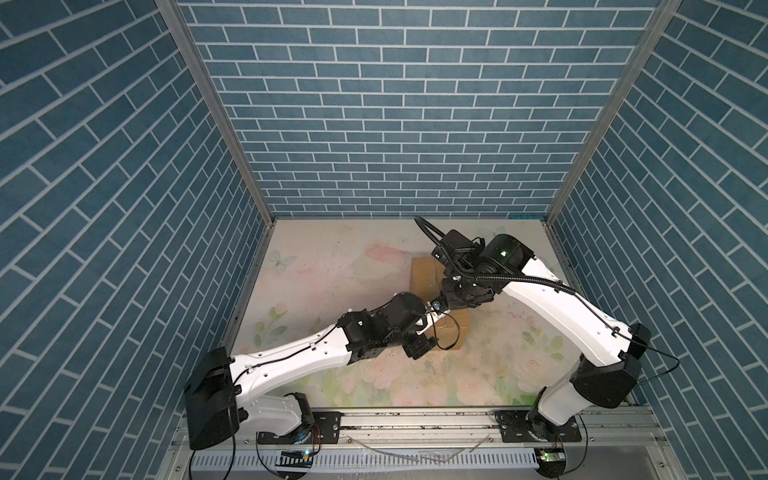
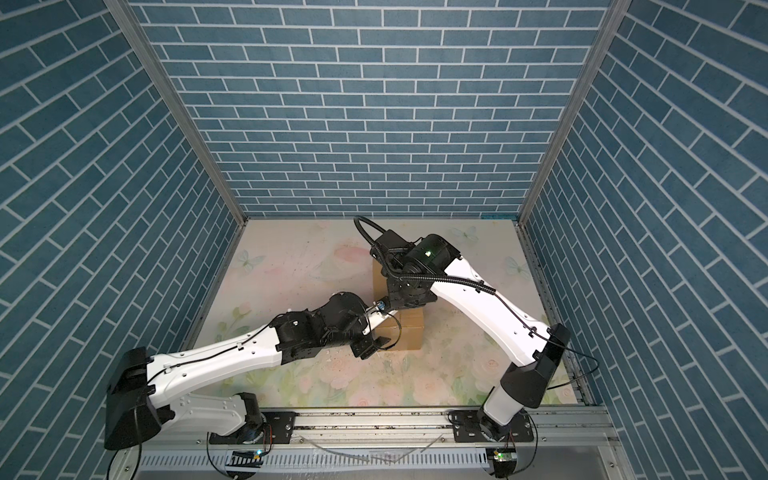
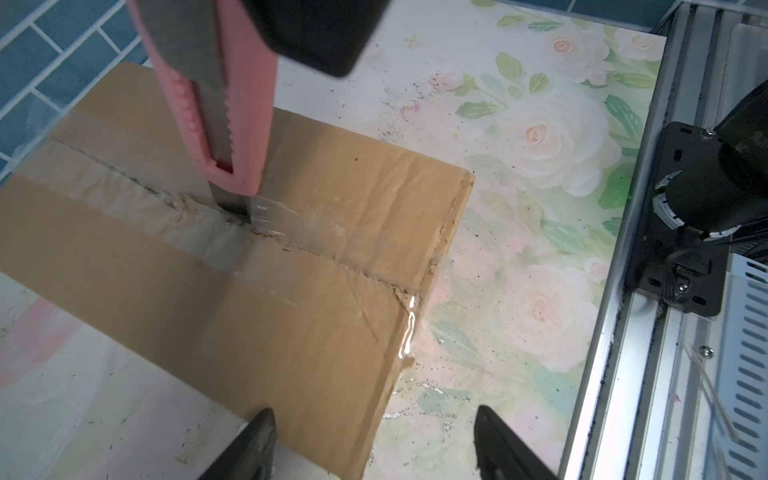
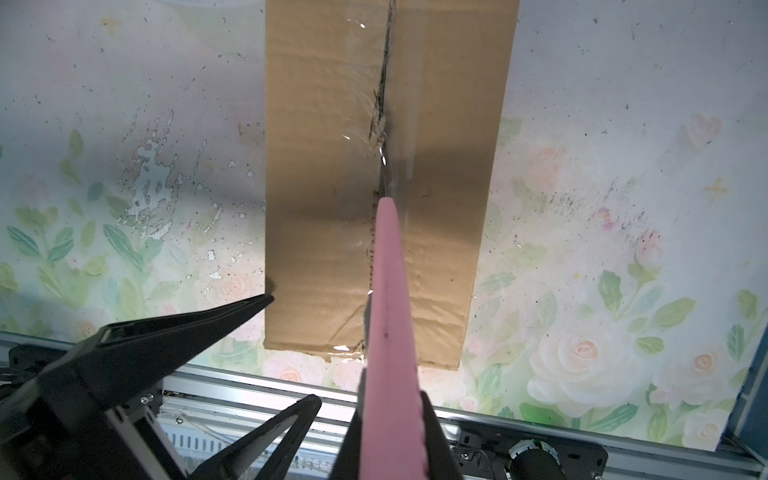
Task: Unpack the express box
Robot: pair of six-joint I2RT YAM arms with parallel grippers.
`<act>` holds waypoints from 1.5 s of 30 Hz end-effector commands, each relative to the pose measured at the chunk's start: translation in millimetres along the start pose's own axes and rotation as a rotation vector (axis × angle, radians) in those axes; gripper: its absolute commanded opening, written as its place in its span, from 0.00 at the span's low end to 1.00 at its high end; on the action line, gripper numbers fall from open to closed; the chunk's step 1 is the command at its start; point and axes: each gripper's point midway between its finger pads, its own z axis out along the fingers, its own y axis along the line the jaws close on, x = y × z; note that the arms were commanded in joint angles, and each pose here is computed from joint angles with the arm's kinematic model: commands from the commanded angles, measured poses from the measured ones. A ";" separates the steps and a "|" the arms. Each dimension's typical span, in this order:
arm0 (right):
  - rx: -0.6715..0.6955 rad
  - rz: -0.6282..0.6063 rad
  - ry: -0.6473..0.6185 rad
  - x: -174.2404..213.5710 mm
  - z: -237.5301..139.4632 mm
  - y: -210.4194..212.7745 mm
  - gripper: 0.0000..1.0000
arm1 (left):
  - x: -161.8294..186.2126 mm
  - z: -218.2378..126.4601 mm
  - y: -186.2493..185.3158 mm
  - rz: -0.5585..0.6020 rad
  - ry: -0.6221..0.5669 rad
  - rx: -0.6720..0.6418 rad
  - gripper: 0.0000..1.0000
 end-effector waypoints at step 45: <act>-0.036 -0.006 0.223 38.8 3.4 7.5 0.00 | 37.0 -0.3 -3.4 0.012 0.128 -0.011 0.77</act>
